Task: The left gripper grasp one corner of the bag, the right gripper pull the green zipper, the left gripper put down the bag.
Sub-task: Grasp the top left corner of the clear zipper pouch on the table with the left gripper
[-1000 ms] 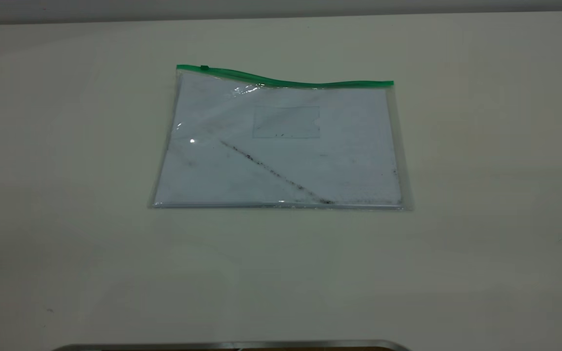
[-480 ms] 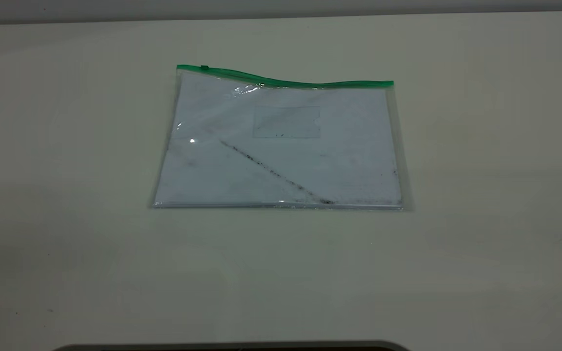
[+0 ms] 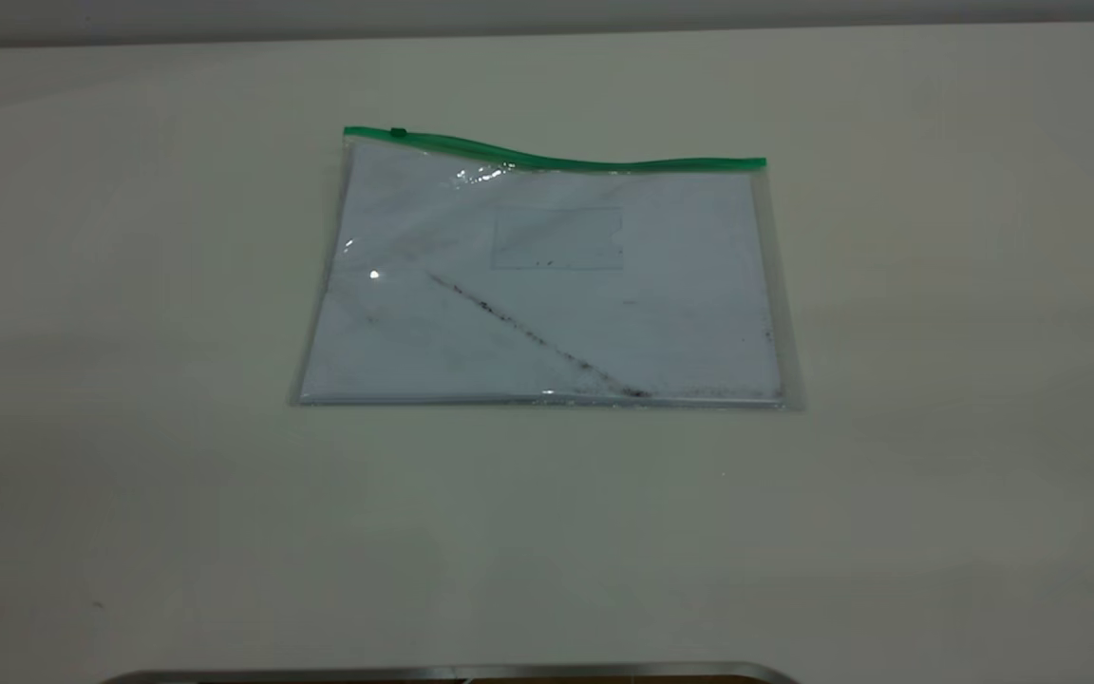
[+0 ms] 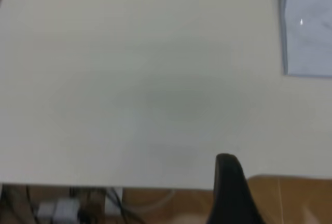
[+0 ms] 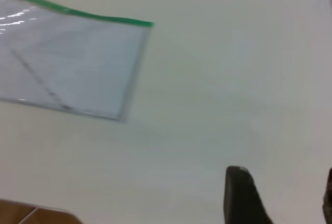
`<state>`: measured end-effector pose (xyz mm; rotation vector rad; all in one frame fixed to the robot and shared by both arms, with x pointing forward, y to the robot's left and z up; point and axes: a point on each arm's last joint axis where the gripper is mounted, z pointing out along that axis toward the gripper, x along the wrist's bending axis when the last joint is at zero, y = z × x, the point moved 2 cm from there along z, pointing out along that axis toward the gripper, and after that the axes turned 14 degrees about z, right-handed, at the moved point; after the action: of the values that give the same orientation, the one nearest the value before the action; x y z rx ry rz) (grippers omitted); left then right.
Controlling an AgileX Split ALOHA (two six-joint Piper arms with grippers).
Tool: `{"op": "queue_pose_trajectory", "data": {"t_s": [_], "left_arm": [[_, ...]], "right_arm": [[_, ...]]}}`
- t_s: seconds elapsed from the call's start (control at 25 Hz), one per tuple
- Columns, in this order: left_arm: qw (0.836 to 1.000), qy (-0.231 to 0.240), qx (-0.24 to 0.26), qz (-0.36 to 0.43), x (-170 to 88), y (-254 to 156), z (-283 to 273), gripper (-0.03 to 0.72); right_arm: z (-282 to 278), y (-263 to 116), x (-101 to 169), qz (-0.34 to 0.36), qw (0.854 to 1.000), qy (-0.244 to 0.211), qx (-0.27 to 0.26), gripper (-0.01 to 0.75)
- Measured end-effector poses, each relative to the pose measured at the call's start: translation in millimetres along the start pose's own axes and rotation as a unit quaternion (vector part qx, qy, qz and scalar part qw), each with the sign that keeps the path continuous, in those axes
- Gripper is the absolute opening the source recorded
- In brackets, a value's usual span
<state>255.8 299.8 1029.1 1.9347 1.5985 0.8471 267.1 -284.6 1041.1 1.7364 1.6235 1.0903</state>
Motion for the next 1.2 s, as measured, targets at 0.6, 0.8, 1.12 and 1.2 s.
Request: {"op": "queue_pose_trajectory", "data": {"t_s": [0.6,0.8,1.12,1.2], "left_arm": [[0.981,-0.086,0.175,0.015,17,94,148,0.601],[0.977,-0.124,0.171,0.015,15,113,214,0.601],[0.969,-0.187,0.158,0.041,16,158,322,0.591],[0.961,-0.215,0.164,0.050,12,160,353,0.590]], "right_arm": [[159,66,27,-0.061,0.977,0.149,0.140,0.566],[210,82,37,-0.054,0.967,0.197,0.154,0.566],[279,79,84,-0.082,0.945,0.250,0.196,0.566],[292,76,92,-0.086,0.941,0.256,0.206,0.566]]}}
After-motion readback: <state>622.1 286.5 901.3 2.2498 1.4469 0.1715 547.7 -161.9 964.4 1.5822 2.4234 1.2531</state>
